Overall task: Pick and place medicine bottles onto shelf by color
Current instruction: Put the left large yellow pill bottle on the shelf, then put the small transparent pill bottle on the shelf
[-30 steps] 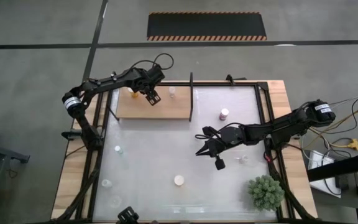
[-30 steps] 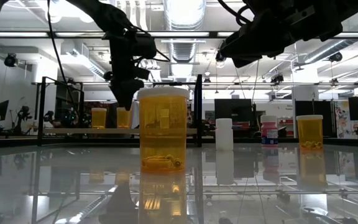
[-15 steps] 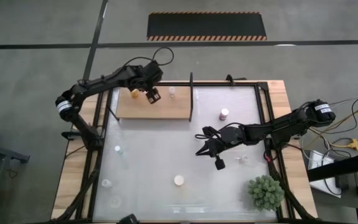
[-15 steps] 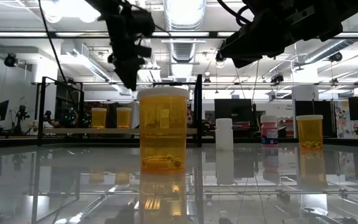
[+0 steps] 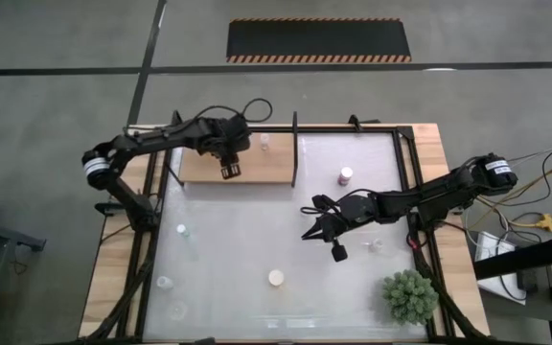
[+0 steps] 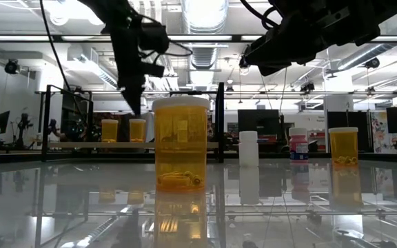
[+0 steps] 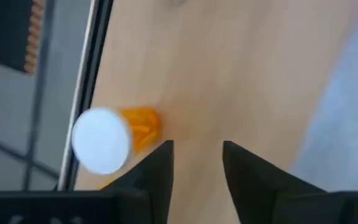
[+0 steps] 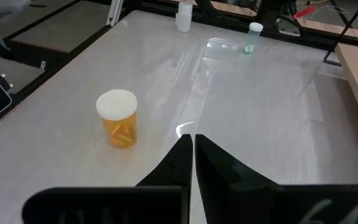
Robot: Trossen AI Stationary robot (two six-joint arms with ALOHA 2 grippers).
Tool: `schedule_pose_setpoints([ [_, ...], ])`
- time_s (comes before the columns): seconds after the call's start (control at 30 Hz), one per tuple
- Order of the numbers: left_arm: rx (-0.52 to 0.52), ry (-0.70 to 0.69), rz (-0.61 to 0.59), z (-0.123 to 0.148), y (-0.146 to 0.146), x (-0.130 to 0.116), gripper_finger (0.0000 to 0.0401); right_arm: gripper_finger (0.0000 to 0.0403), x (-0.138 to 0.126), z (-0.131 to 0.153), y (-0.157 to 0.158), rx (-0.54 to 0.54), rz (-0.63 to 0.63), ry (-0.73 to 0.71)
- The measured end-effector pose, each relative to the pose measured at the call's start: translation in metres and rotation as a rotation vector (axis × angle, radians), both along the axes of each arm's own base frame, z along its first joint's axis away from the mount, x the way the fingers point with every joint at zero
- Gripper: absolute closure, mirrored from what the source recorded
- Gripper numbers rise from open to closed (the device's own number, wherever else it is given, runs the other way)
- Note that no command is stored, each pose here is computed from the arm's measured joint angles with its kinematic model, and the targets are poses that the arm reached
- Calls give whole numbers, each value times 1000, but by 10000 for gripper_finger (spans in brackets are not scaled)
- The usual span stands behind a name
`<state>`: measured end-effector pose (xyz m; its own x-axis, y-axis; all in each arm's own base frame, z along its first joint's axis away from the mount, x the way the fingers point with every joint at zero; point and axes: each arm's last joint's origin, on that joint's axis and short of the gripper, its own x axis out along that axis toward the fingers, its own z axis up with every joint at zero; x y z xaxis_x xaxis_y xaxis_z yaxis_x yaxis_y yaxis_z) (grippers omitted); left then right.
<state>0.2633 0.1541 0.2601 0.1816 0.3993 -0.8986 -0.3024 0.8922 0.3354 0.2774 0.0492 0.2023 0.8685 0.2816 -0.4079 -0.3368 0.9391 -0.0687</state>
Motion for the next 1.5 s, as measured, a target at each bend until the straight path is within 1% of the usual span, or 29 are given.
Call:
schedule_pose_setpoints([
  [0.13,69,52,30,-12,5,-4,312,394,0,0,0,0,0,0],
  [0.27,132,34,59,-16,9,-3,329,394,0,0,0,-2,1,-1],
  [0.5,148,34,70,-21,15,-7,350,394,0,0,0,-1,0,-1],
  [0.67,144,28,85,-20,15,-7,354,394,0,0,0,-2,1,-2],
  [0.8,120,-6,120,-14,2,-4,354,394,0,0,0,2,0,1],
  [0.87,92,-55,129,-8,-10,-2,354,394,1,-2,0,10,-5,8],
  [0.93,56,-122,108,-1,-28,1,354,394,1,-2,0,12,-6,12],
  [1.0,11,-191,67,6,-52,5,354,394,1,-2,0,14,-7,9],
  [1.07,-10,-259,19,14,-79,9,354,394,1,-2,0,38,-18,16],
  [1.13,-20,-353,-56,22,-108,13,354,394,1,-1,0,68,-31,20],
  [1.23,-32,-546,-201,31,-149,20,354,394,1,-1,0,104,-49,32],
  [1.3,-46,-669,-296,34,-174,24,354,394,1,-1,0,139,-65,42],
  [1.37,-58,-764,-383,34,-195,24,354,394,1,-1,0,189,-88,57],
  [1.43,-65,-826,-460,33,-213,23,354,394,1,-1,0,222,-104,68],
  [1.5,-75,-861,-519,29,-228,20,354,394,1,-1,0,225,-105,69],
])
